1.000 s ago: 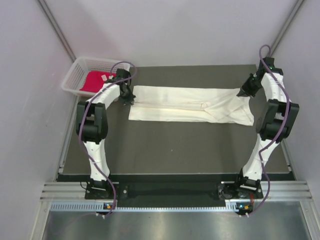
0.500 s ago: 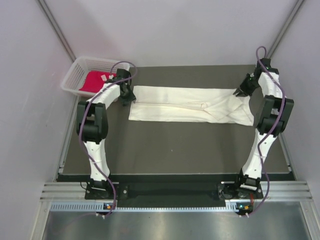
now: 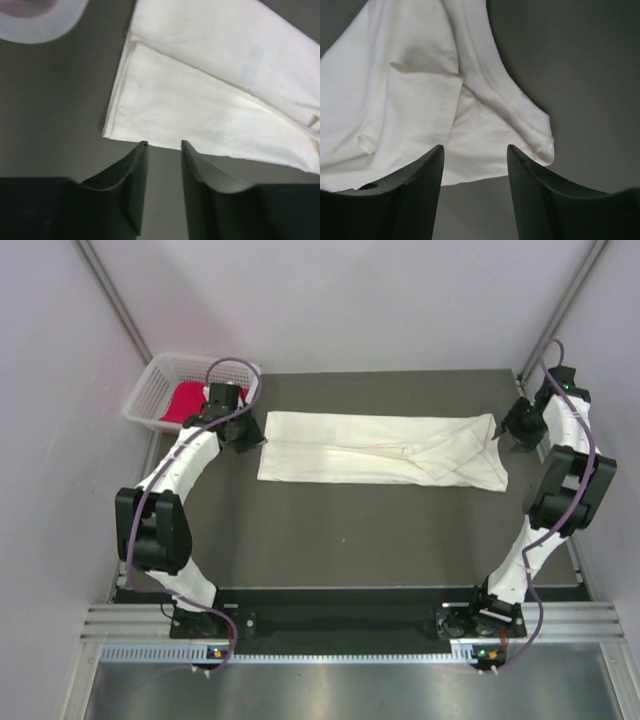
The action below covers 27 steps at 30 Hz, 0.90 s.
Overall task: Fold and stack the t-shirts
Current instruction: Fold the tshirt
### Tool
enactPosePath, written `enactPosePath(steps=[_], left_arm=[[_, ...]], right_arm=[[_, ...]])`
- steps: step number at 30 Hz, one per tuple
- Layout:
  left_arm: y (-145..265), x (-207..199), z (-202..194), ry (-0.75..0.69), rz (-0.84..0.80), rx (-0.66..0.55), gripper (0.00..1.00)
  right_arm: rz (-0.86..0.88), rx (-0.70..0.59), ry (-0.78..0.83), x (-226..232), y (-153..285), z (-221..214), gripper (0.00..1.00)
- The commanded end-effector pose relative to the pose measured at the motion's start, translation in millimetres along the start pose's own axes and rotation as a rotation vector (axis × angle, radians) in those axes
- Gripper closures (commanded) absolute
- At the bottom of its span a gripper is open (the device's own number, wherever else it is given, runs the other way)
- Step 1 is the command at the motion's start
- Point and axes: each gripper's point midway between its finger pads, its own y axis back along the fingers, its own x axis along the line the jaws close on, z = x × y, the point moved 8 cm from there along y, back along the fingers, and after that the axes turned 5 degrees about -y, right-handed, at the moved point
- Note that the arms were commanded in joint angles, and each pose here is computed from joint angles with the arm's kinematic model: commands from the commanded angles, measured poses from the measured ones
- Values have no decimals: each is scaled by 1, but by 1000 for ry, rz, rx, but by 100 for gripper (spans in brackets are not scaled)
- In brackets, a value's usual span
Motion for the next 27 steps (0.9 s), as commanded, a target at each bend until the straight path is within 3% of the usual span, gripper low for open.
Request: enactPosePath(steps=[1, 3, 4, 7, 17, 27], left_arm=[[-14, -11, -13, -4, -138, 45, 65], [-27, -16, -18, -9, -165, 96, 71], [-33, -16, -19, -19, -168, 107, 72], [-52, -14, -22, -33, -163, 139, 73], [-80, 12, -50, -58, -10, 274, 71], [-76, 42, -82, -98, 114, 371, 71]], right_arm=[[61, -26, 18, 1, 17, -23, 48], [99, -1, 6, 1, 17, -33, 52], [93, 26, 2, -3, 13, -42, 63], [100, 46, 5, -7, 9, -52, 74], [51, 93, 33, -25, -14, -60, 78], [-174, 86, 9, -81, -40, -57, 76]])
